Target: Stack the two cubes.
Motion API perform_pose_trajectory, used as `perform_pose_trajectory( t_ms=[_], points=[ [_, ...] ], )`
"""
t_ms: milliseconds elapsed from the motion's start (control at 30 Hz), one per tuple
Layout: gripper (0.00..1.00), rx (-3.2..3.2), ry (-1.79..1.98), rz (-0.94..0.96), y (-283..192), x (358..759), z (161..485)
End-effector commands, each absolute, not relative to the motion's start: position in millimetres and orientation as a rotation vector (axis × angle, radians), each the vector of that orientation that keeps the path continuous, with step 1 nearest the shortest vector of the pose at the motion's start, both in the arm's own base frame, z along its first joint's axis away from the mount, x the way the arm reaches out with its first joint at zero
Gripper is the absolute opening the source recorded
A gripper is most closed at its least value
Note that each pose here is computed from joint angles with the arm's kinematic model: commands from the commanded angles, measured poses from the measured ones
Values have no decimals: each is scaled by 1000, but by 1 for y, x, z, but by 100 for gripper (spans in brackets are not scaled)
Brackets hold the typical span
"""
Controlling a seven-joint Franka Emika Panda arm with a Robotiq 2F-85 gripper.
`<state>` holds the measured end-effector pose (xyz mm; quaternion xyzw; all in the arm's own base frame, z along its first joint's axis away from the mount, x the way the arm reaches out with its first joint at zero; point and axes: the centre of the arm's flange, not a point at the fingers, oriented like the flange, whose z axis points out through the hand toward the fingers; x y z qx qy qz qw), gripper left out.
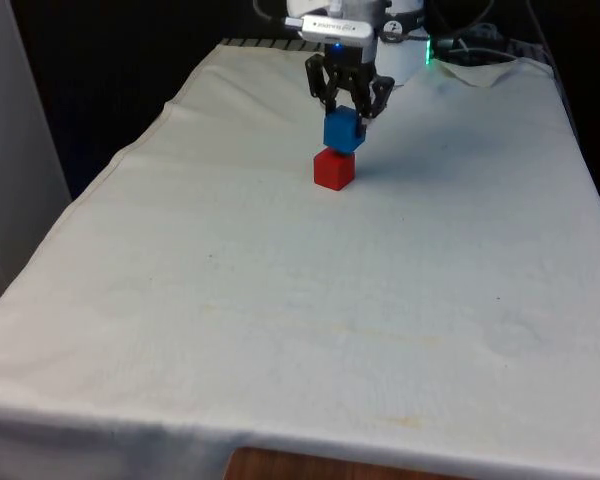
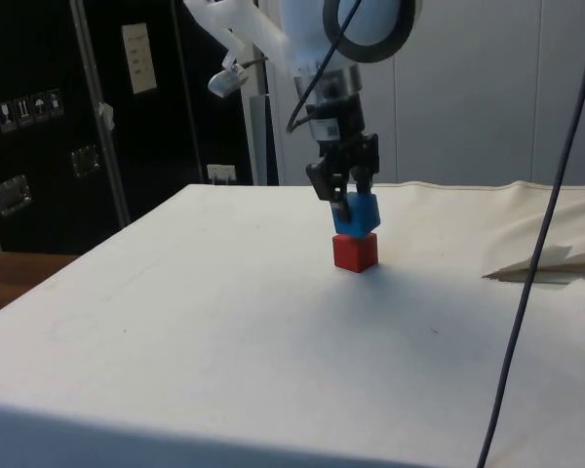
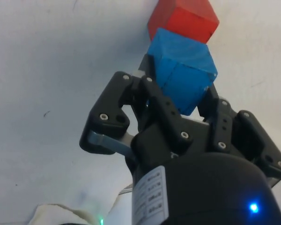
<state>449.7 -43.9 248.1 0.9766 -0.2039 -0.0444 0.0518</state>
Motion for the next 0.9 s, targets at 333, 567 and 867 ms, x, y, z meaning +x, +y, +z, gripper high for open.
perform_pose_trajectory(
  t_ms=[333,567,867],
  points=[
    [0,2924,-696,-122,-58,455,244],
    [0,2911,-727,-127,-59,463,239],
    [0,2904,-750,-135,-59,466,236]
  ],
)
